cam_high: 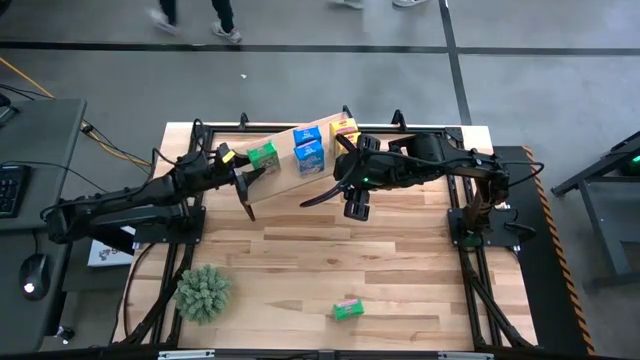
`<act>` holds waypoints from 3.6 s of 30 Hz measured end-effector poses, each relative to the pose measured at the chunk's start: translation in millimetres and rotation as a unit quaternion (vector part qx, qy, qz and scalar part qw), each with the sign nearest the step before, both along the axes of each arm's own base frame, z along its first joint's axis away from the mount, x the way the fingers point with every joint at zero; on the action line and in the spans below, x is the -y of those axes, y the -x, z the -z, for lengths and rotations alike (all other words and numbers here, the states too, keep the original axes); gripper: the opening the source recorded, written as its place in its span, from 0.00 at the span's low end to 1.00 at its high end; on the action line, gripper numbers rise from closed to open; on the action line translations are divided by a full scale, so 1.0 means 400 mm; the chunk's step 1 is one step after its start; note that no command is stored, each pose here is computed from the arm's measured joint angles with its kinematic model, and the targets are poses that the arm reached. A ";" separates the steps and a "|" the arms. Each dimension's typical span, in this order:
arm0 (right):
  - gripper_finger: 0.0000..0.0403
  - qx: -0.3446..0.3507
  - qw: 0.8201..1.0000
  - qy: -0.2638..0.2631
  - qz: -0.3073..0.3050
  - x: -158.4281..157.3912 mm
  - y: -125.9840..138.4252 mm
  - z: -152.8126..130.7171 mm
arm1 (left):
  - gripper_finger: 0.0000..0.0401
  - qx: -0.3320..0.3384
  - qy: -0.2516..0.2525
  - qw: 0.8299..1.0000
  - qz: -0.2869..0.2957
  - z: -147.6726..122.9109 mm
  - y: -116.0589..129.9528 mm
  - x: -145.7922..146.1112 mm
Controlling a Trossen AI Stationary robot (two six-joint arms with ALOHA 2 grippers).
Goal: Stack cereal on shelf
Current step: Put the green cereal box on the shelf, then put the green cereal box on the shelf aligned with the green cereal box
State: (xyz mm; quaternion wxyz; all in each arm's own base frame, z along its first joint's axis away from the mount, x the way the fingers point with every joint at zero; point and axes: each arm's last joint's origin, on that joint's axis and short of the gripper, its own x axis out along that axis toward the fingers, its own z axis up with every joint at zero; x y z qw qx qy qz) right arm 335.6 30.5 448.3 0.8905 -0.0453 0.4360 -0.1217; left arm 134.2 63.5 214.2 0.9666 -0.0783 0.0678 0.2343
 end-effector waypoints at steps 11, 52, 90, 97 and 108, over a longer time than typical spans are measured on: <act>0.44 0.000 1.000 0.000 0.000 0.000 0.000 0.000 | 0.54 0.009 -0.007 1.000 -0.001 -0.009 0.015 0.007; 0.44 0.001 1.000 -0.002 0.002 0.000 -0.001 0.000 | 0.54 -0.058 0.064 0.996 0.026 -0.176 0.114 0.058; 0.44 -0.016 0.995 -0.091 -0.037 -0.029 -0.020 0.022 | 0.53 0.121 -0.051 0.955 0.266 -0.259 -0.035 0.252; 0.44 -0.083 0.981 -0.142 -0.103 -0.161 -0.062 0.099 | 0.53 0.104 -0.082 0.961 0.241 -0.277 -0.055 0.288; 0.44 -0.157 0.984 -0.071 -0.046 -0.358 -0.060 0.224 | 0.53 0.099 -0.091 0.964 0.232 -0.275 -0.055 0.296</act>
